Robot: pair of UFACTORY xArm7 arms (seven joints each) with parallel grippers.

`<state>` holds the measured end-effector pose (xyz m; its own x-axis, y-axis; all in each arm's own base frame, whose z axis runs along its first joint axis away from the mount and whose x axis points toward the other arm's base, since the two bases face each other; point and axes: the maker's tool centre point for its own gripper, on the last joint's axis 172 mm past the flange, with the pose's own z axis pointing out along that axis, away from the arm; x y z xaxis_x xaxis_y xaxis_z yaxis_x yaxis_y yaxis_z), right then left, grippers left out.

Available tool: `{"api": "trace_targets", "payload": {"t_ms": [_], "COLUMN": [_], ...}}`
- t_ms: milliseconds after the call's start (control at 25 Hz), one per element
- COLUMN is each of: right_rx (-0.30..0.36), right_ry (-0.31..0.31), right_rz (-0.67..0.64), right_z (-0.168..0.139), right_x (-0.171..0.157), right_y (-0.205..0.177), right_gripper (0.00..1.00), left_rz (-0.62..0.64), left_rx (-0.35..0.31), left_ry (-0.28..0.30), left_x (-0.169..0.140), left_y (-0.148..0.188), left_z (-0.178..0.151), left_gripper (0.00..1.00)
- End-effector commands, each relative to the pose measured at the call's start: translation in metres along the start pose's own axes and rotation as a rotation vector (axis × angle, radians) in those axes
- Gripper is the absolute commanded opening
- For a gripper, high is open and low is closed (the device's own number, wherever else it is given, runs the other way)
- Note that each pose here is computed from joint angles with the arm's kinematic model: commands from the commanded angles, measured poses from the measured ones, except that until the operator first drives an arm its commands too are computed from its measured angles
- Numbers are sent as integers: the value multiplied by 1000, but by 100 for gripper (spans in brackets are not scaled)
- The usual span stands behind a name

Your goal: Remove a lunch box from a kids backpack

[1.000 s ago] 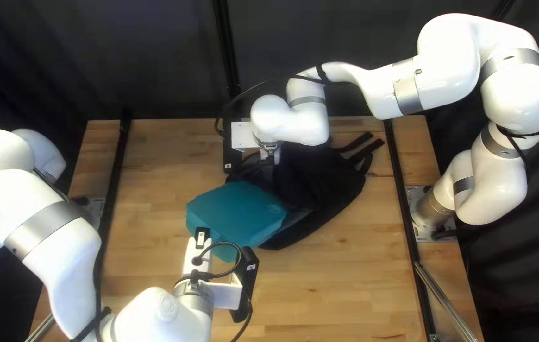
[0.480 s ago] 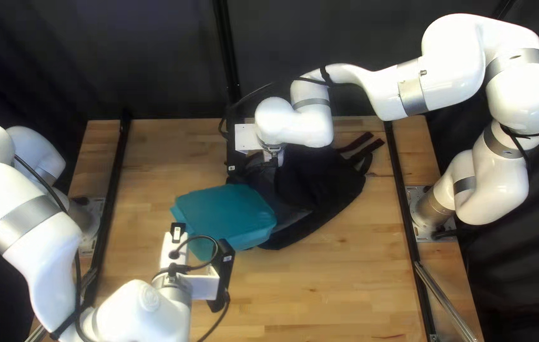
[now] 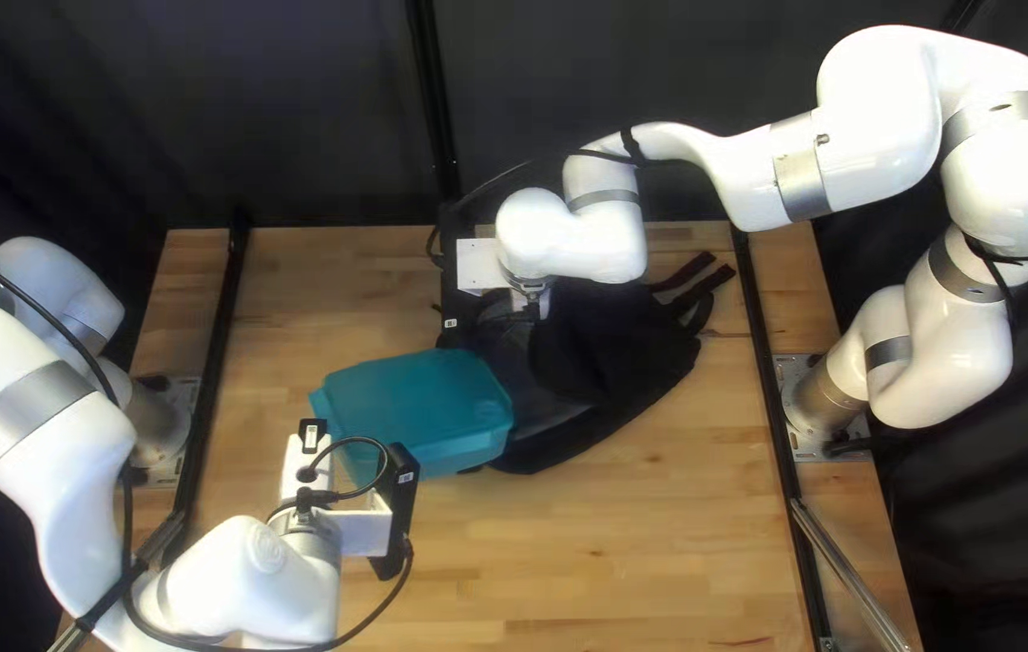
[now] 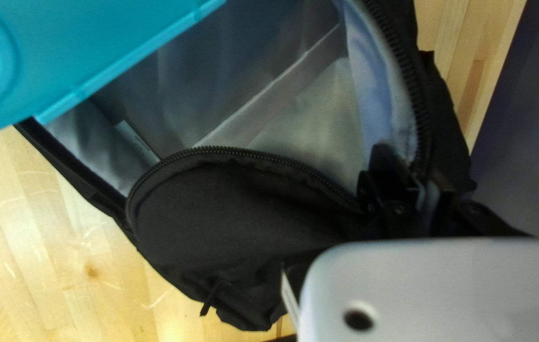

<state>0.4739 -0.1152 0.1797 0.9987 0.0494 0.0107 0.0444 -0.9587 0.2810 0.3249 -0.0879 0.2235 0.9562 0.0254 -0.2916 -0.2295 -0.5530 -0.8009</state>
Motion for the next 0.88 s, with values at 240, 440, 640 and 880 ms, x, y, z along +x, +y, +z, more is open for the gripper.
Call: {"api": "trace_targets", "payload": {"t_ms": [240,440,640,880], "right_rx": [-2,-6,-8,-15], "right_ry": [9,14,14,4], "right_rz": [7,8,15,21], "right_z": [-3,-7,-8,-12], "right_x": [-2,-4,-13,-27], "right_y": [1,2,3,8], "right_gripper": [0,0,0,0], "left_rz": [-38,-55,-64,-63], "left_rx": [44,54,52,40], "left_ry": [34,47,46,44], "left_x": [-14,-16,-23,-23], "left_y": [27,47,64,74], "left_z": [-23,-17,-13,-10], "left_gripper": [0,0,0,0]}}
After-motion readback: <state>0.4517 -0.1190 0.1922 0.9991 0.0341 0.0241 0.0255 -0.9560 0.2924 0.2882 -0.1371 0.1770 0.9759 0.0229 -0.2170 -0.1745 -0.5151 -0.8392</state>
